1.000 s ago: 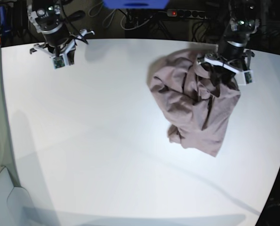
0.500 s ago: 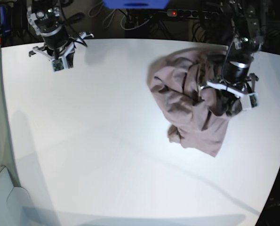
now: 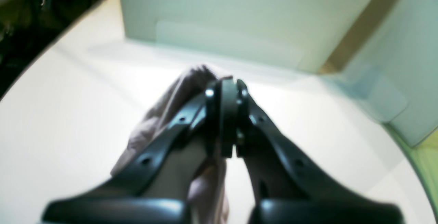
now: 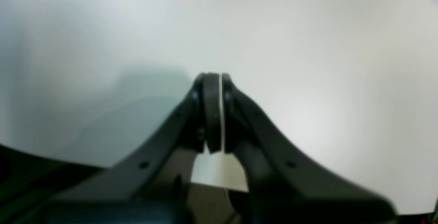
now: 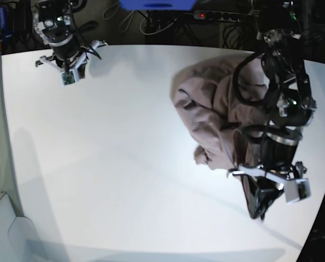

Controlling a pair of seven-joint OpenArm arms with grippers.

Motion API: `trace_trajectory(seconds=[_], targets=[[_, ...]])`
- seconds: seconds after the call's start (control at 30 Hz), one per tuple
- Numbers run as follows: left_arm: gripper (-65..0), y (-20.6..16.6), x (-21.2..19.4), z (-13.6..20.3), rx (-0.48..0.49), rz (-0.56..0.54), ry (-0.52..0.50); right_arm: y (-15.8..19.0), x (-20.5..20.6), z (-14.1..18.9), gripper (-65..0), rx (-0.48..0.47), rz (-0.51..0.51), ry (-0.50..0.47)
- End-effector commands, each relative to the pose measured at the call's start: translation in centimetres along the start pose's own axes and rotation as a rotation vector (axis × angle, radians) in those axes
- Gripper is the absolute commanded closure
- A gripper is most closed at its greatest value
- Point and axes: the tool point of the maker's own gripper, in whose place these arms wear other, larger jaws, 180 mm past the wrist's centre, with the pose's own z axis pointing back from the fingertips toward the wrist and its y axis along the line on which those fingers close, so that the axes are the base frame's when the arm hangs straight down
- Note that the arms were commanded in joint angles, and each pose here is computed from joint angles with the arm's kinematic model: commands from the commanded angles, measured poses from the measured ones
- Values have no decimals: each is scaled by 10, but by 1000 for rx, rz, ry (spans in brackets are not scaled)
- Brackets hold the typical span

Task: Layout the t-shirt on the table in an organized manner, then fold the t-shirt properly
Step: 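Drag the grasped shirt fabric with the left gripper across the table, spreading it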

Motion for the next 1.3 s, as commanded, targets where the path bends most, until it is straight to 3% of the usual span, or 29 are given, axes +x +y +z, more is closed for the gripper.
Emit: trace_trajectory(seconds=[0.0,0.17,0.33,0.57,0.77,0.97,1.13,1.27], targets=[[-5,-9,25,-5,-31,-16,-77,-2,6,1,0,-3,6,-29],[-5,-60,47,-25,-165,-33,-131,-3,6,0,0,-5,4,-27],[-5,-107,26,-71,-255,17,-55,-3,6,1,0,-5,4,-29],[-6,-153,-17,-153,-272,118,115,-2,3,2,0,-4,2,-20],[-62,-156,-73,-193,-216,133,242,-1,0,2,0,-3,0,-11],[-264,-179,-118,-191,-264,-4,298,1,-10,1,0,2,2,61],[-284,-187,-111,-173,-295,39,252,1,5,1,0,-6,-13,26],[-284,-140,-93,-141,-258,50,218,1,15,5,0,-8,-11,-2]])
